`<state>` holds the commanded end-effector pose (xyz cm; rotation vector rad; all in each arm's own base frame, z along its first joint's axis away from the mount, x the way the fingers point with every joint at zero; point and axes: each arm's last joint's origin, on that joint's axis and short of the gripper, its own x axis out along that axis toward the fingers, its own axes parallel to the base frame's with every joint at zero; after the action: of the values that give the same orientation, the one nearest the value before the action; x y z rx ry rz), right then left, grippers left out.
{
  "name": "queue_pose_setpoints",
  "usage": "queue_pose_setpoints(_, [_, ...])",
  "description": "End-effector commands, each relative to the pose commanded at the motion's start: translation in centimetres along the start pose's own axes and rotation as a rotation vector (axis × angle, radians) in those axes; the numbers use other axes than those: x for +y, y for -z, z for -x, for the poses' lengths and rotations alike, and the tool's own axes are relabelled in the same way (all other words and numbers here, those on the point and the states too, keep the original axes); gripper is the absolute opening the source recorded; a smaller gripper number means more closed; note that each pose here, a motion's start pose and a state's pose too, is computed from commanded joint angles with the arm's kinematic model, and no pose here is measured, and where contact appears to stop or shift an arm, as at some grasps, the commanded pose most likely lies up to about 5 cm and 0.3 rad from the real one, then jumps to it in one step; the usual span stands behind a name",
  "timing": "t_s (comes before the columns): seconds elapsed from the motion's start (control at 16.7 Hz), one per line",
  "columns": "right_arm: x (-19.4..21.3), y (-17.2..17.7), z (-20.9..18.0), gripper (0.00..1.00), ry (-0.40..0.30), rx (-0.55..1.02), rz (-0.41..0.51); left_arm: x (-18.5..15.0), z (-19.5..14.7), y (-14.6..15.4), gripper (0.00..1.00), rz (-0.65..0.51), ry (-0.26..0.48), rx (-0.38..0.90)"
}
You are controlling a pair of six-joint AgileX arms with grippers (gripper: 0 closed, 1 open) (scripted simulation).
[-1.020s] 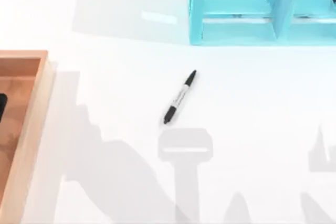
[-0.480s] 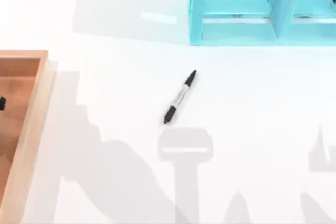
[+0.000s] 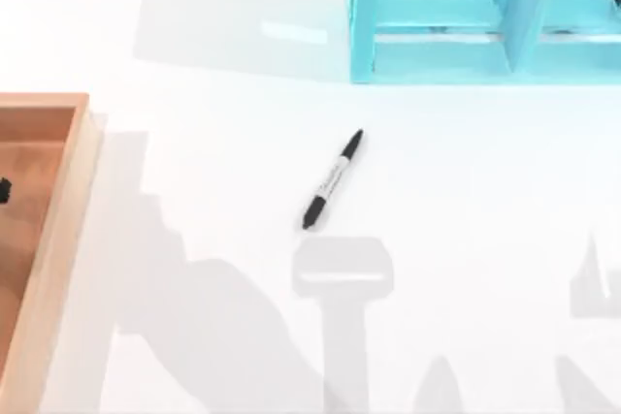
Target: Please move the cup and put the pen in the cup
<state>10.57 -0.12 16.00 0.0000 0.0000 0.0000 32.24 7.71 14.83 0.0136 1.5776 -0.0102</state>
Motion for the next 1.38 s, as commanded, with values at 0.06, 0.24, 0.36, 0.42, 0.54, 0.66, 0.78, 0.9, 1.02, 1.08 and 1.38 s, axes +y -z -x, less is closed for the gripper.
queue_pose_setpoints(0.06, [0.0, 0.0, 0.0, 1.00, 0.000, 0.000, 0.000, 0.0, 0.0, 0.0, 0.00, 0.000, 0.000, 0.000])
queue_pose_setpoints(0.24, [0.0, 0.0, 0.0, 1.00, 0.000, 0.000, 0.000, 0.0, 0.1, 0.0, 0.00, 0.000, 0.000, -0.003])
queue_pose_setpoints(0.36, [0.0, 0.0, 0.0, 1.00, 0.000, 0.000, 0.000, 0.6, 0.9, -0.3, 0.00, 0.029, 0.000, -0.008])
queue_pose_setpoints(0.42, [0.0, 0.0, 0.0, 1.00, 0.000, 0.000, 0.000, 1.0, 1.6, -0.5, 0.00, 0.043, 0.000, -0.014])
queue_pose_setpoints(0.54, [0.0, 0.0, 0.0, 1.00, 0.000, 0.000, 0.000, 1.2, 3.4, -1.0, 0.00, 0.057, 0.001, -0.023])
queue_pose_setpoints(0.66, [0.0, 0.0, 0.0, 1.00, 0.000, 0.000, 0.000, 0.4, 5.1, -1.5, 0.00, 0.062, 0.009, -0.016])
queue_pose_setpoints(0.78, [0.0, 0.0, 0.0, 1.00, 0.000, 0.000, 0.000, -2.0, 6.8, -1.9, 0.00, 0.053, 0.020, 0.003])
queue_pose_setpoints(0.9, [0.0, 0.0, 0.0, 1.00, 0.000, 0.000, 0.000, -5.6, 8.6, -2.0, 0.00, 0.028, 0.026, 0.025])
queue_pose_setpoints(1.02, [0.0, 0.0, 0.0, 1.00, 0.000, 0.000, 0.000, -9.4, 10.6, -1.6, 0.00, 0.005, 0.021, 0.036])
queue_pose_setpoints(1.08, [0.0, 0.0, 0.0, 1.00, 0.000, 0.000, 0.000, -11.2, 11.6, -1.2, 0.00, 0.000, 0.015, 0.034])
queue_pose_setpoints(1.38, [0.0, 0.0, 0.0, 1.00, 0.000, 0.000, 0.000, -15.0, 15.1, 0.2, 0.00, -0.003, 0.000, -0.002])
